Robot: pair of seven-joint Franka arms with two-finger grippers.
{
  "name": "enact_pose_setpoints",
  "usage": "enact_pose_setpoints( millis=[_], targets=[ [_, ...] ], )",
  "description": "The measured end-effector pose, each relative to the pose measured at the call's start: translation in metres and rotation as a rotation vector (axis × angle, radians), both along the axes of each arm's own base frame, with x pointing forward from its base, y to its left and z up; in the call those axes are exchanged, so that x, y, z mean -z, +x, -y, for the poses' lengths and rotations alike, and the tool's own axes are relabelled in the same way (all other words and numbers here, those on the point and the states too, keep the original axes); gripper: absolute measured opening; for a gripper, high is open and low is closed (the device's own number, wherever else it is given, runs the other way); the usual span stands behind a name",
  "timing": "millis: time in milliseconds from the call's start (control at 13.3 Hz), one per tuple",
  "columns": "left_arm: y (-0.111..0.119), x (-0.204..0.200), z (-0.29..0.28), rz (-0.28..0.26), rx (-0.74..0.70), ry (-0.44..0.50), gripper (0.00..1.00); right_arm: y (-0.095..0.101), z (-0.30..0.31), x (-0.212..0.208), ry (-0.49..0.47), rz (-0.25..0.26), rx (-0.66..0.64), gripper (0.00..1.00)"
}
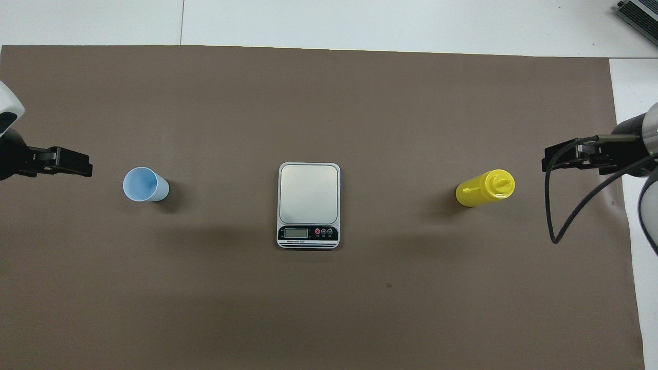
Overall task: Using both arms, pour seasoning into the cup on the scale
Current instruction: 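Reach the left gripper to the blue cup and close on it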
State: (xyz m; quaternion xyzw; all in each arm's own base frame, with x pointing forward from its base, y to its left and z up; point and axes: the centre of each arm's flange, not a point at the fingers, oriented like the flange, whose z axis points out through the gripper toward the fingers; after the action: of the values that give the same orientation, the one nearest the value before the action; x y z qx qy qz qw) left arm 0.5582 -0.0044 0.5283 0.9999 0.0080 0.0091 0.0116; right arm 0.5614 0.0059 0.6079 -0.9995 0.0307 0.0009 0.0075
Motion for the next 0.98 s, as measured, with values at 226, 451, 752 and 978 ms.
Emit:
enact_pose_setpoints(
  millis=[226,451,752,978],
  targets=[
    [0.003,0.052,0.001,0.015,-0.058,-0.002,1.0,0.0,0.0,0.0,0.0,0.0,0.0,1.0],
    [0.004,0.098,0.001,0.041,-0.09,-0.006,1.0,0.0,0.0,0.0,0.0,0.0,0.0,1.0],
    [-0.004,0.138,-0.002,0.074,-0.133,-0.015,1.0,0.0,0.0,0.0,0.0,0.0,0.0,1.0],
    [-0.006,0.151,-0.002,0.072,-0.161,-0.026,1.0,0.0,0.0,0.0,0.0,0.0,0.0,1.0]
  ],
)
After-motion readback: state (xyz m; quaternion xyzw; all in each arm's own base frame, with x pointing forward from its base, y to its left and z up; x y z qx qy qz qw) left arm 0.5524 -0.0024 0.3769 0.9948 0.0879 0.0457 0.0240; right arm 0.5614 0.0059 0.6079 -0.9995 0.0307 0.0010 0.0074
